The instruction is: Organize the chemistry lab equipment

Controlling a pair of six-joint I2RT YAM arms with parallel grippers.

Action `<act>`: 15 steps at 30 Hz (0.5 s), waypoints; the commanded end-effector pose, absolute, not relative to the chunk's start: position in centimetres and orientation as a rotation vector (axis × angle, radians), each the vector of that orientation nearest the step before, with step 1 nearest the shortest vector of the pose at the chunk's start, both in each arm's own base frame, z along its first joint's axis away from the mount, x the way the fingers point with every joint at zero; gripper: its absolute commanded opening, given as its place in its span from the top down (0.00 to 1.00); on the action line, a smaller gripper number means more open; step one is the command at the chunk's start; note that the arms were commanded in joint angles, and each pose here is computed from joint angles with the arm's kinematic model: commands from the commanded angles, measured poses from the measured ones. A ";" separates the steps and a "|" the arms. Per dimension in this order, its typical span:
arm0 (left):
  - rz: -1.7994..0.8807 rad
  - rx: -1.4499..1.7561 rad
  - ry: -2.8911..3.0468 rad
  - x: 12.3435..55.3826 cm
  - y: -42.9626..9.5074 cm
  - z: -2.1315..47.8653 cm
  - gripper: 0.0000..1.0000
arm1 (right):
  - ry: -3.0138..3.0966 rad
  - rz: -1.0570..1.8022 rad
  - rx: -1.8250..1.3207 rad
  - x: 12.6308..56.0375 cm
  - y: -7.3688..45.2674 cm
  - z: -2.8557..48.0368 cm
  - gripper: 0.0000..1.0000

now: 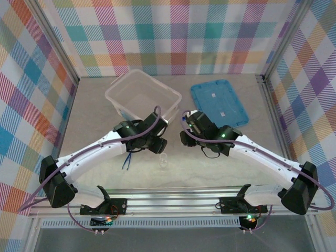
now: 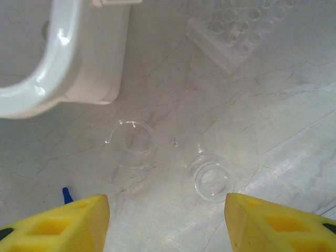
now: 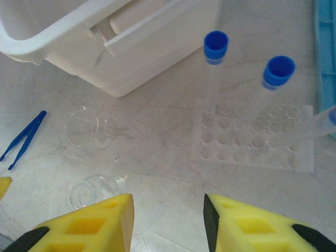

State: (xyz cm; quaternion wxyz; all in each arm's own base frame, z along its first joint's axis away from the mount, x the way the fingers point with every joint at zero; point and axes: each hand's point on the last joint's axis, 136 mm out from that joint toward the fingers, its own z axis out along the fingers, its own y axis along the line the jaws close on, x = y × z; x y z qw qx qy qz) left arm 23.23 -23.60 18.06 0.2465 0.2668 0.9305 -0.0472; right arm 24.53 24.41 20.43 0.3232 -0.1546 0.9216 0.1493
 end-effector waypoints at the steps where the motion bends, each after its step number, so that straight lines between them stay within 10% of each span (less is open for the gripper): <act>1: -0.165 0.696 2.498 22.7 -24.6 17.9 0.41 | 2.446 0.354 -0.372 24.0 22.9 19.9 0.59; 15: -0.228 0.703 2.580 20.6 -26.4 12.1 0.41 | 2.446 0.409 -0.508 22.6 22.9 19.2 0.48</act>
